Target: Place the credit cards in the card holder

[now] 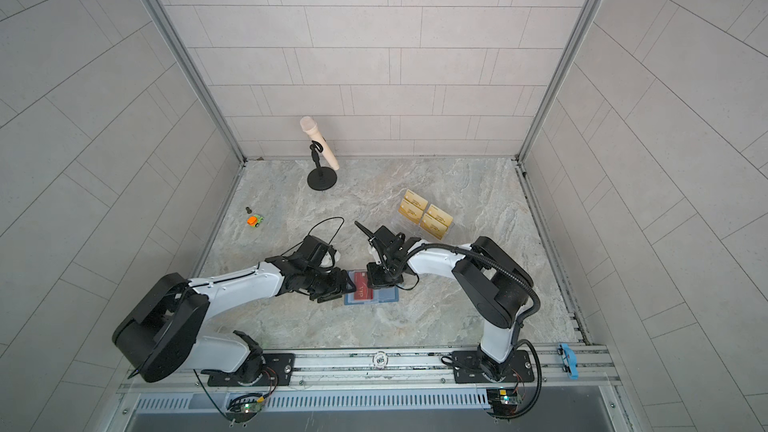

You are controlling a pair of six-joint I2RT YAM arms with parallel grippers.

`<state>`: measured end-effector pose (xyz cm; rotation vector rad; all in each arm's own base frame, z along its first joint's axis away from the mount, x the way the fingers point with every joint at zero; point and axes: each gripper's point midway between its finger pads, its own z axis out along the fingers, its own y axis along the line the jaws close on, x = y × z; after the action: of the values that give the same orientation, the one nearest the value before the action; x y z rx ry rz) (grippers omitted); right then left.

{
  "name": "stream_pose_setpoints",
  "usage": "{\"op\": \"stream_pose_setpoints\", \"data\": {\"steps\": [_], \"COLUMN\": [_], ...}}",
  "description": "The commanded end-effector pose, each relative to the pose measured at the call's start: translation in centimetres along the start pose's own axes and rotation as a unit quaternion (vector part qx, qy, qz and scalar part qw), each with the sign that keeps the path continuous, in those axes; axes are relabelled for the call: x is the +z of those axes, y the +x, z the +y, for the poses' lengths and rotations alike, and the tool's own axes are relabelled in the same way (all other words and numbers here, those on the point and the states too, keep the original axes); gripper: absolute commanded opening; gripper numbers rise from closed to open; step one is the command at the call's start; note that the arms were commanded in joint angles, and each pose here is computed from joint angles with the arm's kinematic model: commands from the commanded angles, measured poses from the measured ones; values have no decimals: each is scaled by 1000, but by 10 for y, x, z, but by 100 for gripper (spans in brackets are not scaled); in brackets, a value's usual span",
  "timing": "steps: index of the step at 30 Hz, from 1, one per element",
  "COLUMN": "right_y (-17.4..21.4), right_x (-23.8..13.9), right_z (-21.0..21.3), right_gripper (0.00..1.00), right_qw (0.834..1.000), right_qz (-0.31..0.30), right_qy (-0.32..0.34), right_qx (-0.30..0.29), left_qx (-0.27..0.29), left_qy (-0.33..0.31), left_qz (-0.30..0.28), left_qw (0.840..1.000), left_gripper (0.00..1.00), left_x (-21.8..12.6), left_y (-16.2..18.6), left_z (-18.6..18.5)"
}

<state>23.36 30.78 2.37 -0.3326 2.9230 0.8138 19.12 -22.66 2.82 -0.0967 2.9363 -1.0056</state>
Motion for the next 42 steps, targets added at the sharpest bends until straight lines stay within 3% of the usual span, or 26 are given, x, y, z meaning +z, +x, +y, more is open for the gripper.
{"op": "stream_pose_setpoints", "data": {"steps": [1, 11, 18, 23, 30, 37, 42], "right_y": [24, 29, 24, 19, 14, 2, -9], "right_x": [12, 29, 28, 28, 21, 5, -11], "right_z": [-35, -39, -31, -25, -12, 5, 19], "right_gripper": [20, 20, 19, 19, 18, 20, 25], "right_qw": [998, 998, 999, 999, 999, 997, 996], "right_qz": [33, 44, 33, 22, -3, -32, -52], "right_qy": [53, 38, 19, 2, -30, -59, -74], "right_qx": [18, 29, 30, 31, 38, 27, 5], "left_qx": [-12, 0, 27, 31, 22, 22, 20], "left_qy": [21, 130, 158, 145, 67, -8, -90], "left_qz": [11, -17, -47, -33, -19, -13, -24], "left_qw": [1000, 991, 986, 988, 997, 1000, 995], "left_gripper": [60, 57, 54, 53, 46, 21, 8], "left_x": [6, -9, -28, -20, -6, 0, -12], "left_y": [1, -10, -17, -23, -23, -27, -30], "left_z": [-4, -49, -69, -71, -50, -38, -19]}}
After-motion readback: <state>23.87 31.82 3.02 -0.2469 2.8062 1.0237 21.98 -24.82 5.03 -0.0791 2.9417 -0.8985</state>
